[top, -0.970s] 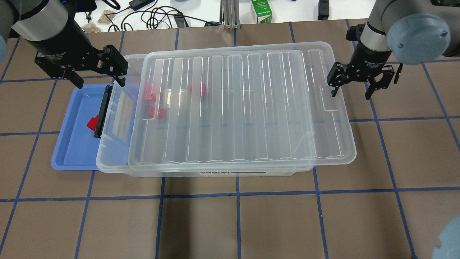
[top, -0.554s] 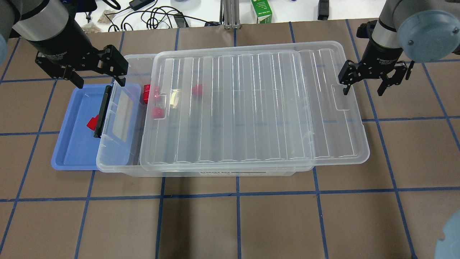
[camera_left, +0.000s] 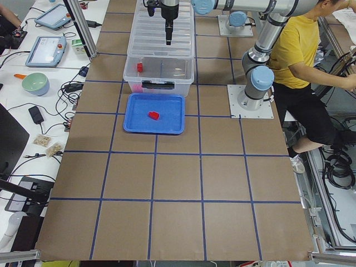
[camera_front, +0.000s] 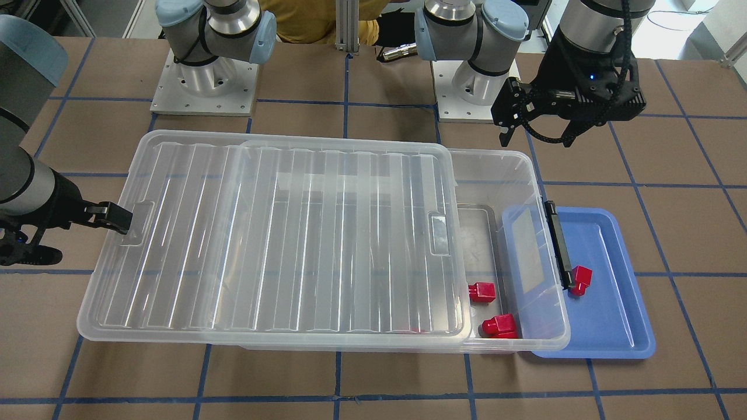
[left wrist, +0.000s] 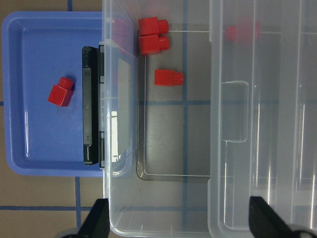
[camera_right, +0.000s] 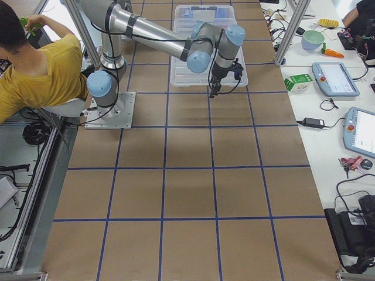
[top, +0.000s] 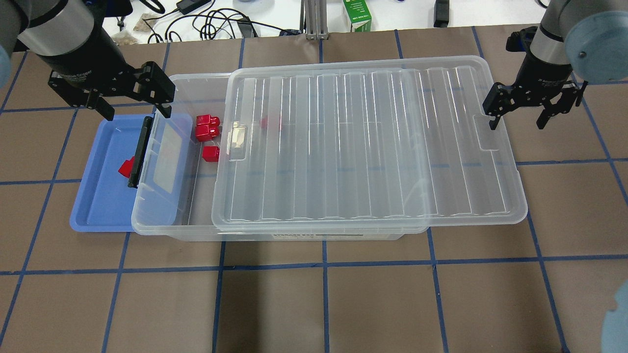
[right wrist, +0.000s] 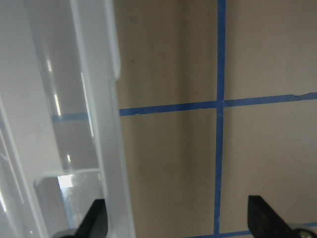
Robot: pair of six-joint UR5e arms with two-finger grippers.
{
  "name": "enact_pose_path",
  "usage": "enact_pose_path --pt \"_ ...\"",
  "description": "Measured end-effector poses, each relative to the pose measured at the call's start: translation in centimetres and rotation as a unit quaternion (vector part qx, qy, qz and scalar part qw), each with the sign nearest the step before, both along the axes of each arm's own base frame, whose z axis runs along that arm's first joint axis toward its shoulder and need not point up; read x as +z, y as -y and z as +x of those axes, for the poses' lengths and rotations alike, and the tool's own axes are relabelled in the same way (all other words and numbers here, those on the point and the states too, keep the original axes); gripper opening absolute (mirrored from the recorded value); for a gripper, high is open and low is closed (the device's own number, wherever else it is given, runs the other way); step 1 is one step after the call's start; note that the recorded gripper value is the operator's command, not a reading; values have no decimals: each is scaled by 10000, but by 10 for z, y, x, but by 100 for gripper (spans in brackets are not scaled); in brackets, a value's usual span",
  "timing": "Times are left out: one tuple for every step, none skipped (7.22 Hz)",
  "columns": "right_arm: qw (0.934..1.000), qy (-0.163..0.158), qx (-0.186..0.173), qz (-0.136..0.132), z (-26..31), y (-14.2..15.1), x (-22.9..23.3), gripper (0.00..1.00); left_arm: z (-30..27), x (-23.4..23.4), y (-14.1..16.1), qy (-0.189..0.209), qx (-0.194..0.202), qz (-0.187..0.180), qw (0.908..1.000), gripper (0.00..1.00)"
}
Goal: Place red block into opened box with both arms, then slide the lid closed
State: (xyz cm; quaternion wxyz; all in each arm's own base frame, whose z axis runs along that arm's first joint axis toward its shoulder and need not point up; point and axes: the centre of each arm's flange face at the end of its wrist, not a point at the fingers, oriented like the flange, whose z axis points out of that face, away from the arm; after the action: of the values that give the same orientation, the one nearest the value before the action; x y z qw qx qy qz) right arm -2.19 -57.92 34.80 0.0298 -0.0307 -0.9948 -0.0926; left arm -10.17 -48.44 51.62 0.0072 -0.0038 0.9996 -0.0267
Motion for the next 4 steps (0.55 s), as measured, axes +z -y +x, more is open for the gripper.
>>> enact_pose_path --pt "10000 -12 39 2 -4 0 0 100 0 0 0 0 0 -1 10000 100" --pt "10000 -17 35 7 -11 0 1 100 0 0 0 0 1 -1 10000 100" --pt "10000 -24 48 13 -17 -1 1 100 0 0 0 0 0 -1 10000 100" --pt "10000 -42 68 20 -21 -1 1 100 0 0 0 -1 -1 1 10000 100"
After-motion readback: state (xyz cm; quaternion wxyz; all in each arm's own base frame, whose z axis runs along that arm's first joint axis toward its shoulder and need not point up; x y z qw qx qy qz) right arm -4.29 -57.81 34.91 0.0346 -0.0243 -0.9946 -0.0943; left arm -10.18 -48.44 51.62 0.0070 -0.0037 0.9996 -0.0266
